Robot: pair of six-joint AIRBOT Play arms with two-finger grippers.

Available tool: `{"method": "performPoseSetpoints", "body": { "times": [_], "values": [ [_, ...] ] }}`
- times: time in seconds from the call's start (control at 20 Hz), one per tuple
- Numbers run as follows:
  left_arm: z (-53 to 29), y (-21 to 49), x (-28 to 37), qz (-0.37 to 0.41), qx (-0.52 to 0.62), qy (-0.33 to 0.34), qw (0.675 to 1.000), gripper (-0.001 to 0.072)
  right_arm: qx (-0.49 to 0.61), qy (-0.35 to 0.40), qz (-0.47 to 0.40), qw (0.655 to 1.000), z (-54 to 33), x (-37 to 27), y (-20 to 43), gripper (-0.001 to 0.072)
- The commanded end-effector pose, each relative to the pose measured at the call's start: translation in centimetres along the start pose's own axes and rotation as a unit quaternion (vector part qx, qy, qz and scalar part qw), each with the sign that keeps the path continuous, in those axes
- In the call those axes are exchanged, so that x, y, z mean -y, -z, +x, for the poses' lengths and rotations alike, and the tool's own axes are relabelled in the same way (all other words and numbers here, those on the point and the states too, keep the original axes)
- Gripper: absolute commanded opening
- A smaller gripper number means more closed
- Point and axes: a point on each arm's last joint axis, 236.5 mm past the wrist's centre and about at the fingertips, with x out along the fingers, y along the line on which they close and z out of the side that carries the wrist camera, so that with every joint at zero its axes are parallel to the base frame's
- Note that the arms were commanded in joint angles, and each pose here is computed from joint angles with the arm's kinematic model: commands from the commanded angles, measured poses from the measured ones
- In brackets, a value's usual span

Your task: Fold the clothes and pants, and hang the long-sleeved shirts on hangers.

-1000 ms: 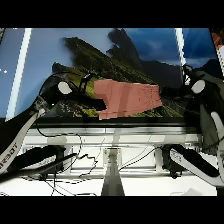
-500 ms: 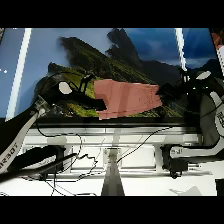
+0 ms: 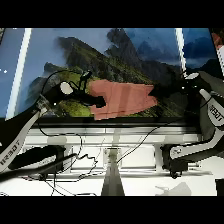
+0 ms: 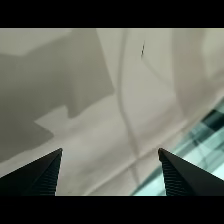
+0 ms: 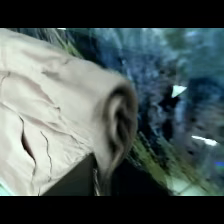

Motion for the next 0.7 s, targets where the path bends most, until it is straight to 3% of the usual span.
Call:
{"method": "performPoseSetpoints", "body": {
  "times": [0.0, 0.25, 0.45, 0.65],
  "values": [
    [0.2, -1.1, -1.0, 0.002, 0.017, -0.014, 1.0, 0.0704, 0.016, -0.015, -0.064, 0.998, -0.2, -3.0, -1.8, 0.0027],
    [-5.8, -6.5, -0.5, 0.081, 0.095, -0.033, 0.992, 0.0704, 0.187, 0.077, -0.081, 0.976, -9.9, -6.0, -9.3, 0.0018],
    [-12.5, -7.8, 1.0, 0.117, 0.156, -0.047, 0.98, 0.0704, 0.34, 0.194, -0.044, 0.919, -21.4, -7.3, -11.2, 0.0018],
    [-17.2, -6.1, 0.7, 0.185, 0.169, -0.116, 0.961, 0.0704, 0.44, 0.296, 0.043, 0.847, -32.1, -6.2, -7.0, 0.0017]
  ]
}}
